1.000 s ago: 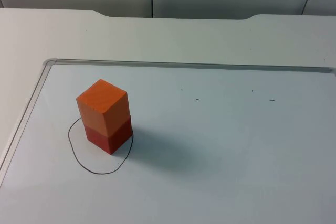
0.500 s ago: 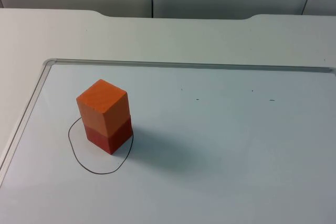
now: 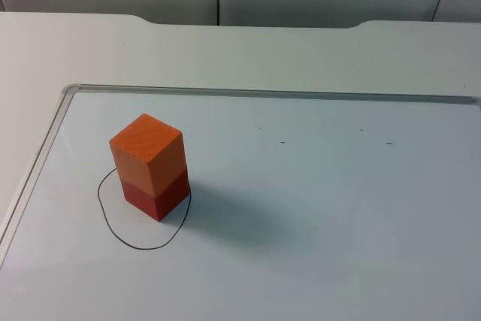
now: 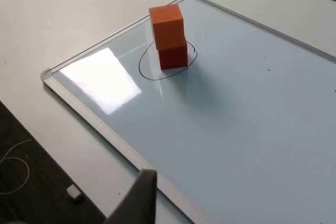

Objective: Pick up one cube with the left hand and another cube with the right hand. First place the cube in the right hand at the target position, then stack the cube in the left hand on top.

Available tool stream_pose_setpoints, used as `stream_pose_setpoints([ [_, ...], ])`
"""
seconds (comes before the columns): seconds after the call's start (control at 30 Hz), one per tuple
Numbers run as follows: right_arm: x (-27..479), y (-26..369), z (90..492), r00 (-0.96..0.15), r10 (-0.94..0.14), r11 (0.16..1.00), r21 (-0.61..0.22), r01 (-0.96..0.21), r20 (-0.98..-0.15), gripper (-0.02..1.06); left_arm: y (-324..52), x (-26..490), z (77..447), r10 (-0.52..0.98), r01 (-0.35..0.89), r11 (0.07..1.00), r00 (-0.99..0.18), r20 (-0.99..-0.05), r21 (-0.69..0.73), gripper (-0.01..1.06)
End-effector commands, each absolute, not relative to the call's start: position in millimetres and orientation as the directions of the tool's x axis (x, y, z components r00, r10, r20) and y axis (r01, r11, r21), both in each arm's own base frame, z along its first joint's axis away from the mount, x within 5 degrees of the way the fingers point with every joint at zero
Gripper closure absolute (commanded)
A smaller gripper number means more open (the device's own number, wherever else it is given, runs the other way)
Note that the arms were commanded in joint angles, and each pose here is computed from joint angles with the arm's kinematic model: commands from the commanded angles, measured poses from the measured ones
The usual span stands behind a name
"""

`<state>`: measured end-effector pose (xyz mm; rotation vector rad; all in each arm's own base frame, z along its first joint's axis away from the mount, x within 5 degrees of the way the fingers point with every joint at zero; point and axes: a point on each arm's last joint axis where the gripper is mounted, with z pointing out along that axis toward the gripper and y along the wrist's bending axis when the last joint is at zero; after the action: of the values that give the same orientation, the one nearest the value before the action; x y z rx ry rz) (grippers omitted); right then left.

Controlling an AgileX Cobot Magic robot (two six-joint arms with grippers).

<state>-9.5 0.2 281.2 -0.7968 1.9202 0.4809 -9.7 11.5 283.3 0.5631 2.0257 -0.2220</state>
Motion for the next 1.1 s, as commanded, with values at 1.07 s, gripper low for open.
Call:
stream_pose_setpoints([
  [1.07,-9.1,0.1,278.6,-0.368,-0.284,0.733,0.047,-0.679,-0.886,0.07,12.8,-8.7,282.8,0.162,0.399,0.916,-0.463,-0.871,-0.042,0.0],
])
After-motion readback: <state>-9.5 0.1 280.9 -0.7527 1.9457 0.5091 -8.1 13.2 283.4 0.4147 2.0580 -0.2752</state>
